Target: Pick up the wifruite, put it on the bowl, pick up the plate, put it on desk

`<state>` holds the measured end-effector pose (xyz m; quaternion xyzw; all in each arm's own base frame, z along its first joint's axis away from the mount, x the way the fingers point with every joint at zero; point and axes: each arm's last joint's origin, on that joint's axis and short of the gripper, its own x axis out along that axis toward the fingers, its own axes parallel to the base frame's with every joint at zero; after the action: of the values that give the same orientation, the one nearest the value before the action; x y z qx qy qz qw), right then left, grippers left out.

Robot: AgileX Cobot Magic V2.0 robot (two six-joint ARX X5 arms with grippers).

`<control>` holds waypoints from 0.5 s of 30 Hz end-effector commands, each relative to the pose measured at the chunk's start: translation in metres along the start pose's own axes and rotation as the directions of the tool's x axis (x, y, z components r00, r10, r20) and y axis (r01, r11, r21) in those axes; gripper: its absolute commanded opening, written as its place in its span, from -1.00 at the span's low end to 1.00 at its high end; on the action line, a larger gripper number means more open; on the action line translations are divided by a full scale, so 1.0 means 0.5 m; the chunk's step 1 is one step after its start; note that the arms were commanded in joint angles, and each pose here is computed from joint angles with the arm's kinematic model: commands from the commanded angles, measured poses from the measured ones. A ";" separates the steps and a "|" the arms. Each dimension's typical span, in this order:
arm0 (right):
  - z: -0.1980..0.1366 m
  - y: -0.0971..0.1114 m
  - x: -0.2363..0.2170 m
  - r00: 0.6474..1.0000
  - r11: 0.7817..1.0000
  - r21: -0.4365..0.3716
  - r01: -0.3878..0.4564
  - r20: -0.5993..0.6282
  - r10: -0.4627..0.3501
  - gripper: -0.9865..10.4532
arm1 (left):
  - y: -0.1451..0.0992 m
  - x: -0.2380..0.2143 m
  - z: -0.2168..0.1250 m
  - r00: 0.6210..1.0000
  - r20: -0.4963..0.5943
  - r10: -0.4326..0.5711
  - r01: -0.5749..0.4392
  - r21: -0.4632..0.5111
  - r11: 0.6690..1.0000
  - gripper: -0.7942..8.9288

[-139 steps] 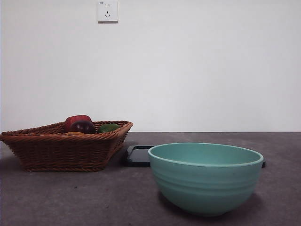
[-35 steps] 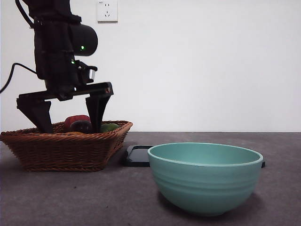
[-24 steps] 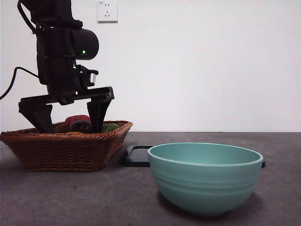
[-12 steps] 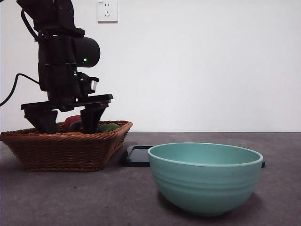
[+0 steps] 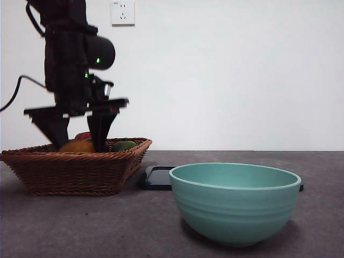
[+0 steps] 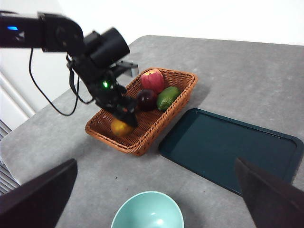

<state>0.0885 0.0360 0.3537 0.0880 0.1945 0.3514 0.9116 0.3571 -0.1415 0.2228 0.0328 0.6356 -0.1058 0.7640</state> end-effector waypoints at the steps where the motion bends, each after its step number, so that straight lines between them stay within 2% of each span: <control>1: 0.010 0.004 -0.004 1.000 1.000 -0.001 -0.006 0.017 0.006 0.26 | -0.006 -0.033 0.019 1.000 -0.002 0.005 -0.005 -0.003 1.000 -0.29; 7: 0.010 0.004 -0.004 1.000 1.000 -0.002 -0.006 0.019 0.006 0.26 | -0.022 -0.122 0.010 1.000 -0.008 -0.002 0.001 -0.002 1.000 -0.29; 15: 0.007 0.004 -0.004 1.000 1.000 0.006 -0.005 0.005 0.005 0.26 | -0.075 -0.215 -0.051 0.999 0.036 -0.032 0.029 0.084 0.996 -0.29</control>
<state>0.0883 0.0359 0.3530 0.0886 0.1986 0.3508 0.9109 0.3080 -0.1546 0.3197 0.0512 0.6242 -0.1374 0.7674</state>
